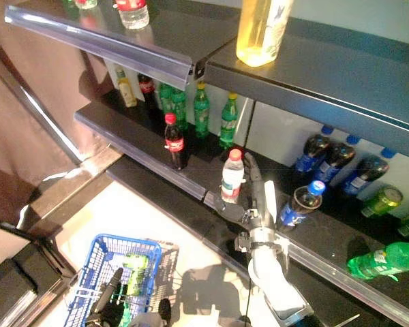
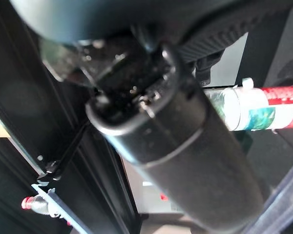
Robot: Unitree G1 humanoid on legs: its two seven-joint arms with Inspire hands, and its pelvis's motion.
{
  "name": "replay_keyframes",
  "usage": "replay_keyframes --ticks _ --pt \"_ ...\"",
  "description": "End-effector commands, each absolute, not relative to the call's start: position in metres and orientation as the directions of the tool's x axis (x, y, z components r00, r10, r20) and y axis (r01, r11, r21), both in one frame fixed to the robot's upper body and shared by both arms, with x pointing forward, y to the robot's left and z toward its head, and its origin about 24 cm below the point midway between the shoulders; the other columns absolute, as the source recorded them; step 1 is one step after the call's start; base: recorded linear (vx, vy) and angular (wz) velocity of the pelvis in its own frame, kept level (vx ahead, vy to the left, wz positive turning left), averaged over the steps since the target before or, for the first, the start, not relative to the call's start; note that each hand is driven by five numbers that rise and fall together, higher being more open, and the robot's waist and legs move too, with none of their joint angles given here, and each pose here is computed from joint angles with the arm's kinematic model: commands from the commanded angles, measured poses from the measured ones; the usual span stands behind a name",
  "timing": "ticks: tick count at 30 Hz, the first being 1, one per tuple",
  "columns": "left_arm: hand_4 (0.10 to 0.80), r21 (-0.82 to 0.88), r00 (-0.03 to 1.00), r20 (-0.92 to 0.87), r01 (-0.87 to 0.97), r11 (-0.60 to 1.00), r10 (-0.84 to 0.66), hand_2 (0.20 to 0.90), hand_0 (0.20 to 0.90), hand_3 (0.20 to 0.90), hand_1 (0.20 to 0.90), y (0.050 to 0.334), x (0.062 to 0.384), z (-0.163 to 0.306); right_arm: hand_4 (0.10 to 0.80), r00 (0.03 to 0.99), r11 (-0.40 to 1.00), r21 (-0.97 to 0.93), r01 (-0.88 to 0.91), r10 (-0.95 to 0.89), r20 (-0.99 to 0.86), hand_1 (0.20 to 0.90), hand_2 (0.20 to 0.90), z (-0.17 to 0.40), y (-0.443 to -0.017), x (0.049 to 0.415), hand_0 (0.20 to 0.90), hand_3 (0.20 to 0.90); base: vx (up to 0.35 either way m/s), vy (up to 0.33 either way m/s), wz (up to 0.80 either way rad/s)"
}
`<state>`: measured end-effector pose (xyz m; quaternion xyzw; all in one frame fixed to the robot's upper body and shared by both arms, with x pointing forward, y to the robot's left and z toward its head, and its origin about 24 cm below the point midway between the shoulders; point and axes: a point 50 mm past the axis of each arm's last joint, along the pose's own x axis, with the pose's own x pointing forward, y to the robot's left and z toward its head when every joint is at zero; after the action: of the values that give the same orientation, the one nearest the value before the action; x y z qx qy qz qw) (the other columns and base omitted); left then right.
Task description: Pick up the drink and place into the basket.
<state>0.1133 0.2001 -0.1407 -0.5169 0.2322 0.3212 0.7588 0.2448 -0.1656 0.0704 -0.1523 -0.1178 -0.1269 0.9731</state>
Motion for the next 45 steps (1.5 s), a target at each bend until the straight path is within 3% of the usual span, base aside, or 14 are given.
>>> replay_keyframes --ticks 1,20,45 --pt "0.1 -0.797 0.869 -0.455 -0.495 0.346 0.195 0.3 0.3 0.2 0.3 0.191 0.141 -0.115 0.8 0.808 0.906 -0.126 0.404 -0.289 0.513 0.9 0.9 0.124 -0.155 0.263 0.9 0.9 0.036 0.092 0.31" --pt "0.1 -0.87 0.957 -0.275 -0.29 0.398 0.097 0.3 0.3 0.2 0.3 0.181 0.178 -0.094 0.8 0.609 0.805 0.034 0.592 -0.474 0.636 0.9 0.9 0.181 -0.145 0.295 0.9 0.9 -0.071 0.022 0.02" --pt "0.1 -0.891 0.985 -0.158 -0.175 0.419 0.074 0.3 0.3 0.2 0.3 0.178 0.207 -0.073 0.8 0.557 0.805 0.262 0.533 -0.567 0.607 0.9 0.9 0.227 -0.149 0.315 0.9 0.9 -0.016 -0.006 0.01"
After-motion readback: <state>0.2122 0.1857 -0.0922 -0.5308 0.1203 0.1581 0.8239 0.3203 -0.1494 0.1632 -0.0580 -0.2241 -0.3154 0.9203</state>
